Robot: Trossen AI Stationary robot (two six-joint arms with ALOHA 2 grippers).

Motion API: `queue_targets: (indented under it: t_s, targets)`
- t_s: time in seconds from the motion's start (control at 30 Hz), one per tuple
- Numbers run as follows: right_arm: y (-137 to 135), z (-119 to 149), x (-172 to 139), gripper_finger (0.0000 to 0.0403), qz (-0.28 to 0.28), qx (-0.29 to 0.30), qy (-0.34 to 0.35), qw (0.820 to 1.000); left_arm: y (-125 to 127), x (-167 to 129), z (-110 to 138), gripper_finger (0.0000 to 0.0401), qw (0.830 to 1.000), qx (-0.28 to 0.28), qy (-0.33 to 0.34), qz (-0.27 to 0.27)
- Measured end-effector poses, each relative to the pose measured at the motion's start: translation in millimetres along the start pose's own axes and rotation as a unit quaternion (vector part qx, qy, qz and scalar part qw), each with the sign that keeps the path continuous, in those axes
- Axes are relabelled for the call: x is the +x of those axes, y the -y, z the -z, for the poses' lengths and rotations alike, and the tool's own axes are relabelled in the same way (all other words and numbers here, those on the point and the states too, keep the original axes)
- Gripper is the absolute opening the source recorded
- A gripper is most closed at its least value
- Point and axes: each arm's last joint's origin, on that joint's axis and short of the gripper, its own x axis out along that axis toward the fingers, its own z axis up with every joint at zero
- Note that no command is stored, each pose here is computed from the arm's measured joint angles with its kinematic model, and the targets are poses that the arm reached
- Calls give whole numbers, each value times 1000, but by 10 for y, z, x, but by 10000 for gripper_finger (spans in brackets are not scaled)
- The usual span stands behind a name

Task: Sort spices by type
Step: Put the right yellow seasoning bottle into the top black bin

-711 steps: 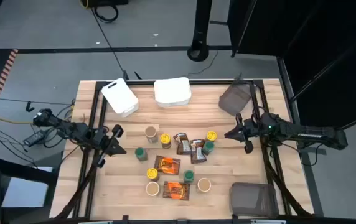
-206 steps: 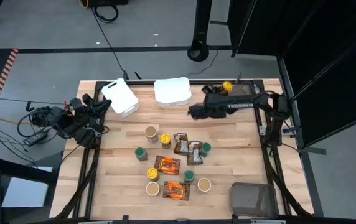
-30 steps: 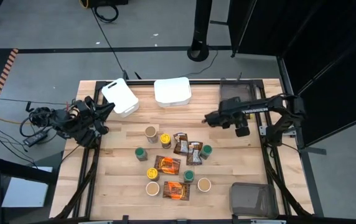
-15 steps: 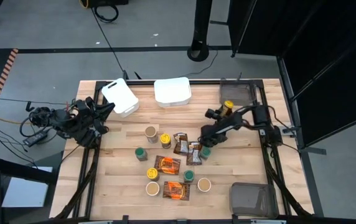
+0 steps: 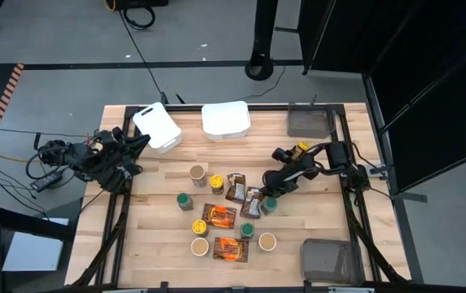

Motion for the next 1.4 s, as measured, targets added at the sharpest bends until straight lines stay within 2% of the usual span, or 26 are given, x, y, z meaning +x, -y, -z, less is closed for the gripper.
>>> queue_targets:
  t_s: [0.07,0.23,0.3,0.4,0.5,0.6,0.7,0.77,0.83,1.0,1.03,1.07,1.1,1.17,1.23,1.27,1.3,1.4]
  targets:
    - [-6,11,4,221,-11,8,-3,1000,0,0,0,41,1000,0,0,0]
    - [-19,39,13,355,-25,20,-15,999,-1,0,2,41,1000,3,0,0]
    - [-22,66,9,384,-31,15,-23,999,-3,0,14,41,1000,9,-4,-1]
    - [27,104,-35,377,-42,47,-27,998,-6,0,28,41,1000,15,-9,-2]
    - [121,219,-144,354,-101,108,9,989,-6,0,32,41,1000,16,-11,-2]
    - [254,388,-257,336,-146,210,47,966,-6,0,30,41,1000,14,-10,-2]
    - [390,671,-372,323,-194,309,92,926,-5,0,25,41,1000,11,-8,-2]
    - [460,871,-429,318,-243,377,119,886,-4,0,20,41,1000,0,-6,-1]
    - [511,1083,-472,314,-290,448,143,834,-3,0,15,41,1000,-25,-5,-1]
    - [489,1683,-535,312,-321,590,204,713,61,42,45,41,998,-66,-17,5]
    - [473,1785,-535,312,-328,621,213,679,90,63,58,41,997,-67,-21,5]
    - [454,1889,-526,312,-341,658,214,637,122,85,70,41,997,-70,-24,5]
    - [433,1986,-504,312,-361,697,205,585,157,109,79,41,997,-72,-25,4]
    - [390,2143,-444,312,-411,766,161,468,236,163,90,41,997,-74,-24,4]
    - [348,2236,-406,312,-454,800,111,376,309,213,100,41,997,-77,-21,3]
    - [340,2253,-400,312,-468,811,92,340,342,236,104,41,997,-79,-18,2]
    - [332,2252,-402,312,-472,819,83,315,373,259,108,41,997,-82,-15,-1]
    - [313,2163,-385,311,-471,840,42,267,446,308,115,41,996,-92,-8,0]
